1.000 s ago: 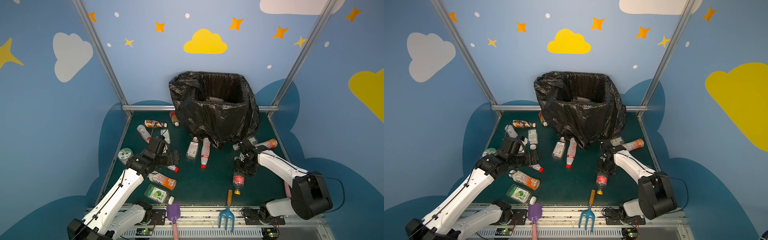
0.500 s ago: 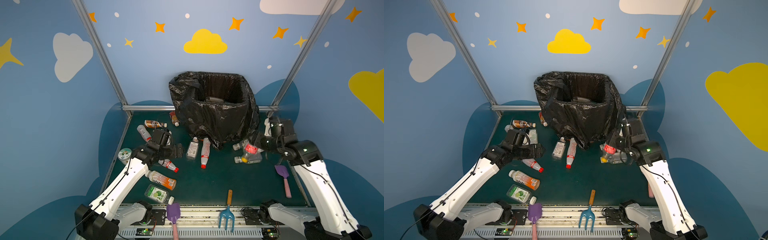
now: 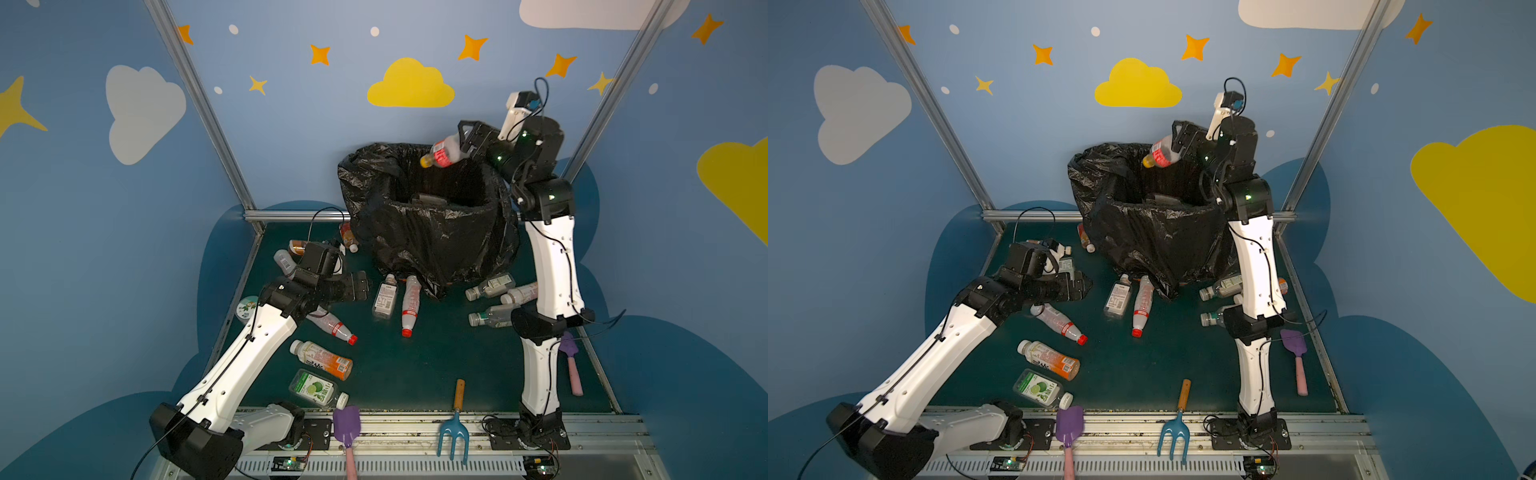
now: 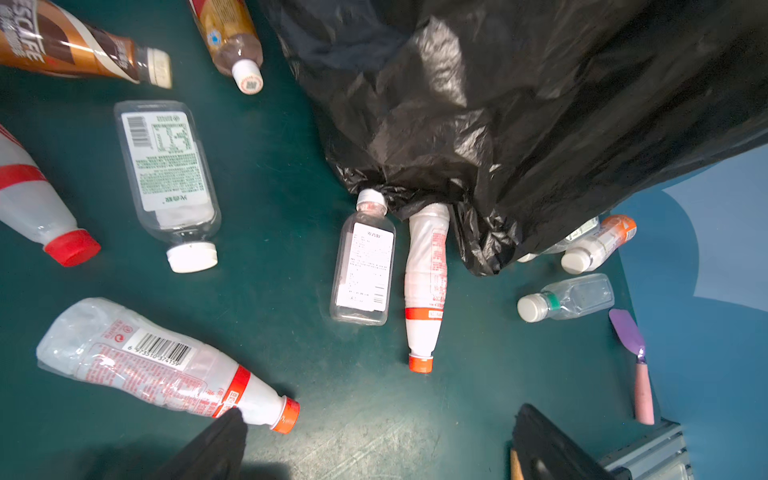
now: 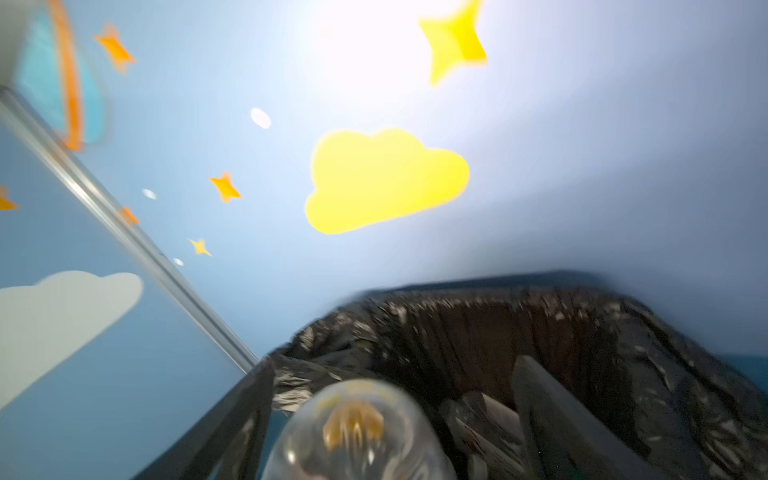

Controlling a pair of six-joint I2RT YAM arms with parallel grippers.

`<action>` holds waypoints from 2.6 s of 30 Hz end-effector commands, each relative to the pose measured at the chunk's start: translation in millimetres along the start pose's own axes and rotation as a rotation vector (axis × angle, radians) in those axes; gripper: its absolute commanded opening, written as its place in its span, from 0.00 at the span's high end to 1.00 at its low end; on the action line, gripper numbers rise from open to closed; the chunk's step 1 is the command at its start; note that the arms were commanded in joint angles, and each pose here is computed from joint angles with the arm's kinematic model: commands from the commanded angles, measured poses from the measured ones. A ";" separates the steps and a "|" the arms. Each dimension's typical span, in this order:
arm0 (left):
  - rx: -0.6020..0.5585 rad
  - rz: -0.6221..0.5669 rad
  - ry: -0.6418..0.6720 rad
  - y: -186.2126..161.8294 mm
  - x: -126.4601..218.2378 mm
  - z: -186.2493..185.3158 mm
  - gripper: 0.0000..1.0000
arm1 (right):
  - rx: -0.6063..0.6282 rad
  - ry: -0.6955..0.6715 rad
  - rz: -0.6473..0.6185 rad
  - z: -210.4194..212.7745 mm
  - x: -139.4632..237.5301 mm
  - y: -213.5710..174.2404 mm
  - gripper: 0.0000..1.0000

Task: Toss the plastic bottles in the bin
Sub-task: 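Swing the crushed bottle with the right gripper over the bin and release it, then move the right gripper down toward the bottles beside the bin's far corner, then close the right gripper on the clear red-label yellow-cap bottle beside the bin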

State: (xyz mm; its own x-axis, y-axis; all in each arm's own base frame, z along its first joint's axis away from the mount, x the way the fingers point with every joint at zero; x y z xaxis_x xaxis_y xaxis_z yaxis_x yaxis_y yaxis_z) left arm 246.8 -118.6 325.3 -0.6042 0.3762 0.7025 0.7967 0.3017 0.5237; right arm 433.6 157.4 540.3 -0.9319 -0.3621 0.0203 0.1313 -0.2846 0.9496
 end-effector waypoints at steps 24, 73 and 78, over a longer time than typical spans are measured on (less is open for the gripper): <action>0.082 0.181 0.147 -22.5 -58.7 24.1 0.02 | -0.055 -0.586 0.524 -139.6 243.7 -121.2 0.27; 0.108 0.104 0.302 0.3 -48.3 43.9 0.02 | -0.423 -0.323 0.793 -288.5 -52.9 -265.5 0.17; 0.117 0.104 0.298 4.9 -49.7 46.7 0.01 | -0.278 -0.501 0.854 -288.3 -48.2 -265.2 0.16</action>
State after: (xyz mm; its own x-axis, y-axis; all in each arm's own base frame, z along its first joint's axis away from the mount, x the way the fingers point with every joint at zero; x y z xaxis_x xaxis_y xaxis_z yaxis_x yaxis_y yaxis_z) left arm 279.9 -97.0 263.7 -0.4699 0.1355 0.8723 0.8353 0.3876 0.3898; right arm 543.4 -7.3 192.4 -0.5361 -0.2610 0.8028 0.8254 -0.3616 0.4336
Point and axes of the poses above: each gripper's point midway between its finger pads, its own x axis back along the fingers, its own z axis along the line the jaws close on, y = z × x, the point moved 9 cm from there along x, back along the fingers, and after that the axes turned 9 degrees about x, right-handed, at the moved point
